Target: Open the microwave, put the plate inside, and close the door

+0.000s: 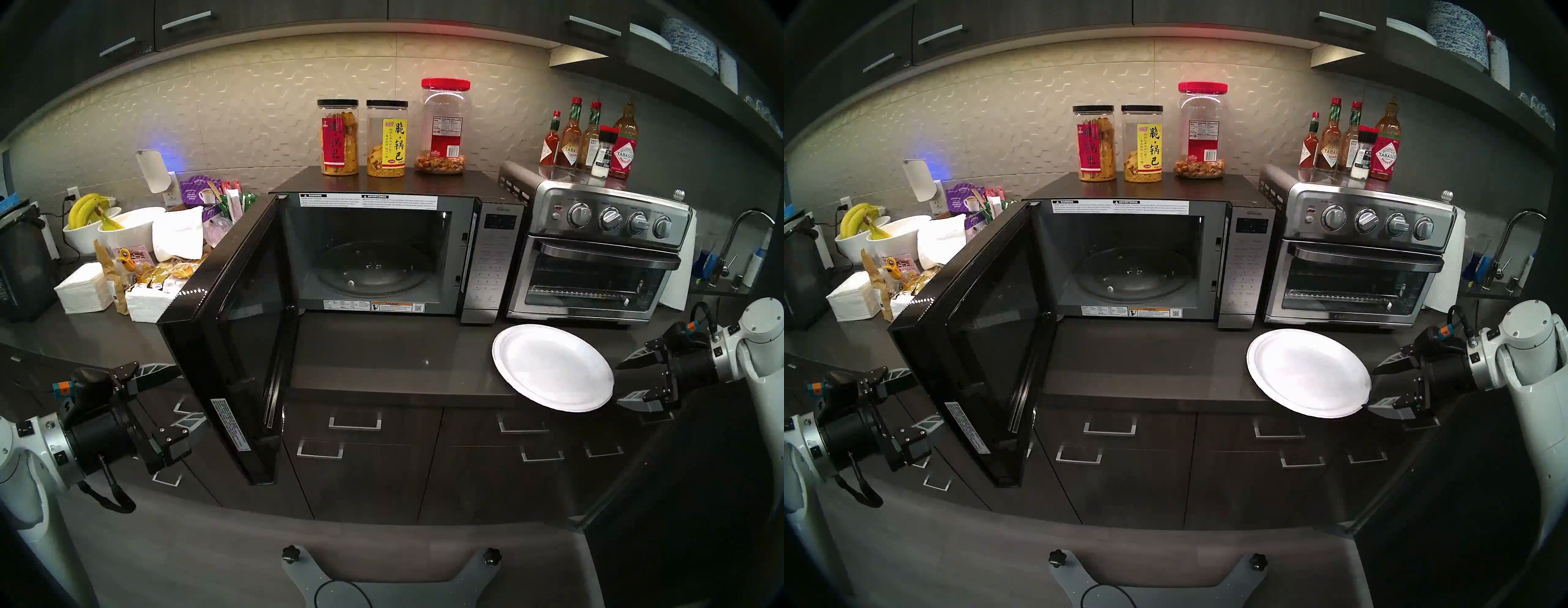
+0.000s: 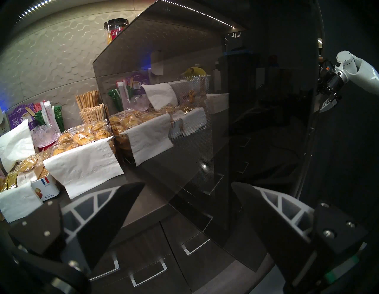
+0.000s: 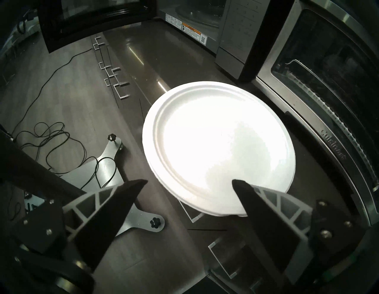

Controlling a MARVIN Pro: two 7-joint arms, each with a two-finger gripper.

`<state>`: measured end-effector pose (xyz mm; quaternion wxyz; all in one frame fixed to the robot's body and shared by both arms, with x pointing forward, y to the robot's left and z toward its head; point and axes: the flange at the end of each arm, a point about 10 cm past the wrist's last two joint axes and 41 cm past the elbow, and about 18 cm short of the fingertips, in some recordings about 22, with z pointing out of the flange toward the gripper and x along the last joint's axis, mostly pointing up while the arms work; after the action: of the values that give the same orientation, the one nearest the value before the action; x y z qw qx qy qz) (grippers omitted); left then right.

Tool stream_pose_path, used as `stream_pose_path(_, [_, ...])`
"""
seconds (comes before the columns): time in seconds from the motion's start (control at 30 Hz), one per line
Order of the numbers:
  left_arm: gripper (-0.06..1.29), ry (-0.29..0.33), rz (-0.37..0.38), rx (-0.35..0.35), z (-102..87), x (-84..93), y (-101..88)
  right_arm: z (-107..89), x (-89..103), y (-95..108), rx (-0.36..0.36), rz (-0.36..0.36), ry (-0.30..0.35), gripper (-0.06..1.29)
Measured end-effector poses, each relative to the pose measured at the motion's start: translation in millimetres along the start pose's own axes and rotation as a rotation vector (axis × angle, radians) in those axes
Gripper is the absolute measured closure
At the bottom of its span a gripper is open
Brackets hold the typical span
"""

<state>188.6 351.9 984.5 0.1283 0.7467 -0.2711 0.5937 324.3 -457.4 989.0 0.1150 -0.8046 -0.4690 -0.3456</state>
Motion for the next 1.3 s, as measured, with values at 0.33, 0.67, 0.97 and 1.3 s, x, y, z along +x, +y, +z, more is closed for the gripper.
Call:
stream_pose_path(0.33, [-0.01,0.0,0.0,0.0,0.0,0.0,0.0,14.6,-3.2,-13.9,0.031,-0.024,-0.022,0.02])
stream_pose_path(0.67, [-0.01,0.0,0.0,0.0,0.0,0.0,0.0,15.5,-0.6,-20.2,0.047,-0.043,-0.022,0.02])
stream_pose_path(0.97, [-0.01,-0.001,0.0,0.0,0.0,0.0,-0.1,16.8,-1.3,-24.6,0.055,-0.059,-0.04,0.02])
stream_pose_path(1.3, [-0.01,-0.001,0.0,0.0,0.0,0.0,-0.1,21.0,0.2,-32.7,0.044,-0.091,-0.045,0.02])
